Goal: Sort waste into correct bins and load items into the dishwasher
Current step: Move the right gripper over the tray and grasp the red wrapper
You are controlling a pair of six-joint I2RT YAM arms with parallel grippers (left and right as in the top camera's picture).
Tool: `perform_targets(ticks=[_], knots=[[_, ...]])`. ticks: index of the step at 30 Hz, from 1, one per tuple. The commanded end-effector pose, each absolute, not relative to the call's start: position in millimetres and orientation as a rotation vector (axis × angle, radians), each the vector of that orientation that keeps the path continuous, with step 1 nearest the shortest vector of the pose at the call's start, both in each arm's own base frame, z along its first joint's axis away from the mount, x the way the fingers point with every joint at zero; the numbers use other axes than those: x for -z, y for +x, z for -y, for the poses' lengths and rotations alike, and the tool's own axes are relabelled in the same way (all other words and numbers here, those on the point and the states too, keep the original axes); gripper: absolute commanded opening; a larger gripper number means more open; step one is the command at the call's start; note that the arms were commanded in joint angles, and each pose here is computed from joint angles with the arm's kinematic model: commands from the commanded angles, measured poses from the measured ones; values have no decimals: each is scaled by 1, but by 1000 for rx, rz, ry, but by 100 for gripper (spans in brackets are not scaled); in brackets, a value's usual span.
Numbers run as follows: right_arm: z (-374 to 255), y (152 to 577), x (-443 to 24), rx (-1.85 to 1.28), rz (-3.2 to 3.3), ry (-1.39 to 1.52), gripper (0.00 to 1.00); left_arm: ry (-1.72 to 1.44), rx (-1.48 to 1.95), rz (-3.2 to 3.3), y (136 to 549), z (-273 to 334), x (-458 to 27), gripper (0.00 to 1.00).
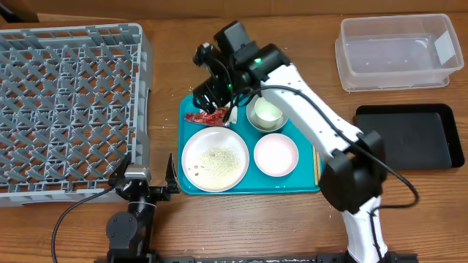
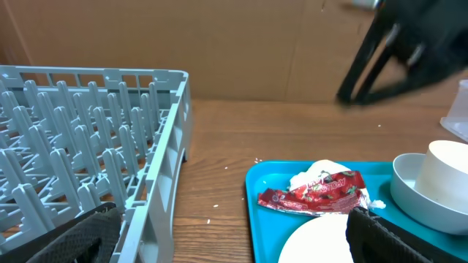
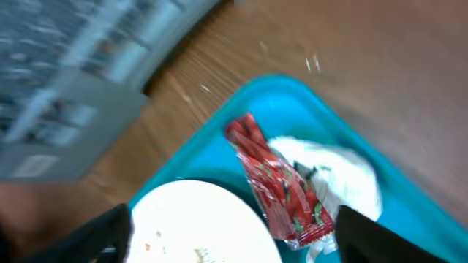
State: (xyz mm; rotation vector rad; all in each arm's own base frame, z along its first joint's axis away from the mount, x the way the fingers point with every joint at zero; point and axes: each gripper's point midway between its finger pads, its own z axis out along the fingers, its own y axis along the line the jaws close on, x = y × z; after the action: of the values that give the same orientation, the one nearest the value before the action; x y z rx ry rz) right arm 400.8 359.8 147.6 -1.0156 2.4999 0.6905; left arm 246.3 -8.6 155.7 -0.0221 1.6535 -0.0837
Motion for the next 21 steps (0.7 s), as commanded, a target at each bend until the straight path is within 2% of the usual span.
perform_targets(ticks=[1,4,9,16,21], knots=[[-358,404,-122,-638,-2556,-999,83,-6,64,-1648,246,8,-156,100],[-358,404,-105,-632,-2591,-1004,79,-6,64,-1648,246,8,-156,100],[-353,407,-73,-566,-2654,-1001,79,-6,64,-1648,246,8,-156,100],[-350,405,-65,-554,-2681,-1004,78,-6,64,-1648,246,8,-156,100],[-329,412,-52,-366,-2726,-982,78,-6,64,-1648,246,8,-156,100]])
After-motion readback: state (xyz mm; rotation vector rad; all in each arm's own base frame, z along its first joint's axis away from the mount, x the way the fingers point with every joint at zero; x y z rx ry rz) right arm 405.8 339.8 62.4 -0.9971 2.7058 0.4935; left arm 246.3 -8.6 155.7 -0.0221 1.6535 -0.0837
